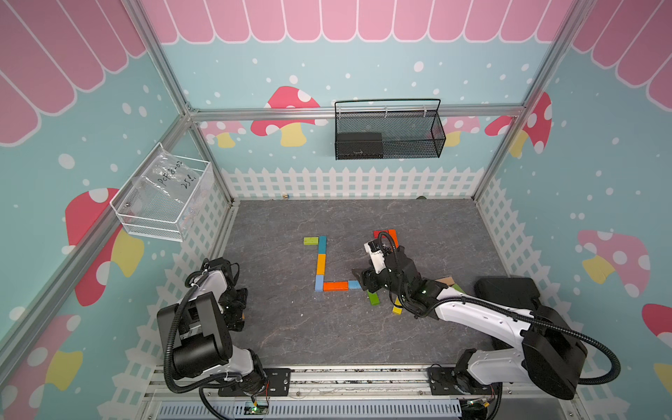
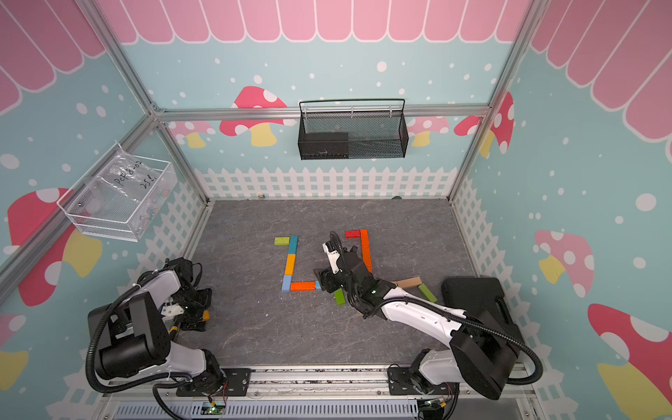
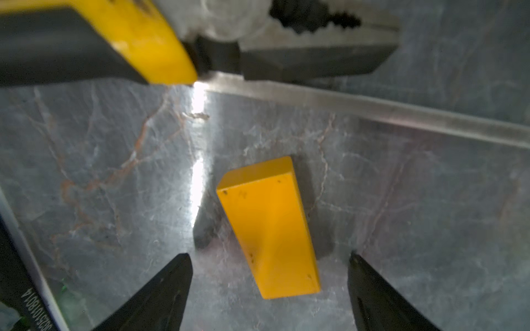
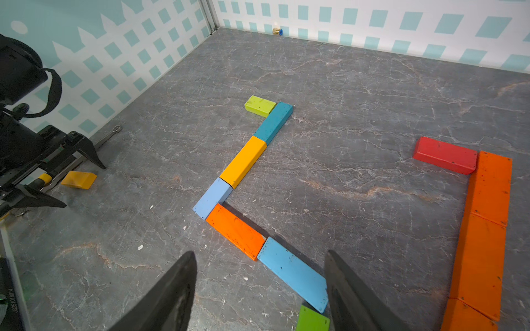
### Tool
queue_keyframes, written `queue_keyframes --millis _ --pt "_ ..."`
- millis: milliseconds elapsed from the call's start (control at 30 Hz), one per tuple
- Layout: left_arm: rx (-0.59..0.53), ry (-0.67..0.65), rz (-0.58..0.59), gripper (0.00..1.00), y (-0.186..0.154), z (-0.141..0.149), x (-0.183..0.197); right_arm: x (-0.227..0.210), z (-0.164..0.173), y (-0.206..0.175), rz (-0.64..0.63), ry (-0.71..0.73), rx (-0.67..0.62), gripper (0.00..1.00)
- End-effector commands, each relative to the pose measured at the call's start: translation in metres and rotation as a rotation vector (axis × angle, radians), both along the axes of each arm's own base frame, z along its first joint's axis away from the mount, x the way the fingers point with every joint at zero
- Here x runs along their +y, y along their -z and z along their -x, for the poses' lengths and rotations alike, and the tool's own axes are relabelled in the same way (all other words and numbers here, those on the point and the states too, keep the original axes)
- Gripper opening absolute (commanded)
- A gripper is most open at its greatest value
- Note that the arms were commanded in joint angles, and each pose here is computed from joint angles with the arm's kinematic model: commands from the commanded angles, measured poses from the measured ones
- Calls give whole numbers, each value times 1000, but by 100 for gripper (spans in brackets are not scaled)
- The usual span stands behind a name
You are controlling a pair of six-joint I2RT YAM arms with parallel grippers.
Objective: Assemble a giraffe with building blocks
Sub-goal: Pick up the building block from the center of the board.
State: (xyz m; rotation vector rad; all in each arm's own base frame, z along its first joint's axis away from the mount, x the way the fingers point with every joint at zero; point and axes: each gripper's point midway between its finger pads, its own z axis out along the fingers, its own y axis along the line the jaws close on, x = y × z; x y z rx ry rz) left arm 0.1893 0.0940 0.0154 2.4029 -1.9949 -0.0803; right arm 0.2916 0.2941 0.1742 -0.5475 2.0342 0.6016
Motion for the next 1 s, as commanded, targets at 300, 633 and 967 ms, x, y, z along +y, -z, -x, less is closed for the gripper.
queue_keyframes --millis 300,633,967 --pt "26 -4 -40 61 18 1 13 4 -4 -3 4 -5 -2 70" --pt "-26 41 -97 29 3 5 17 6 -6 -1 3 -1 5 70" --pt "-209 404 -191 15 -68 -33 -7 0 -11 -16 -3 35 -34 70"
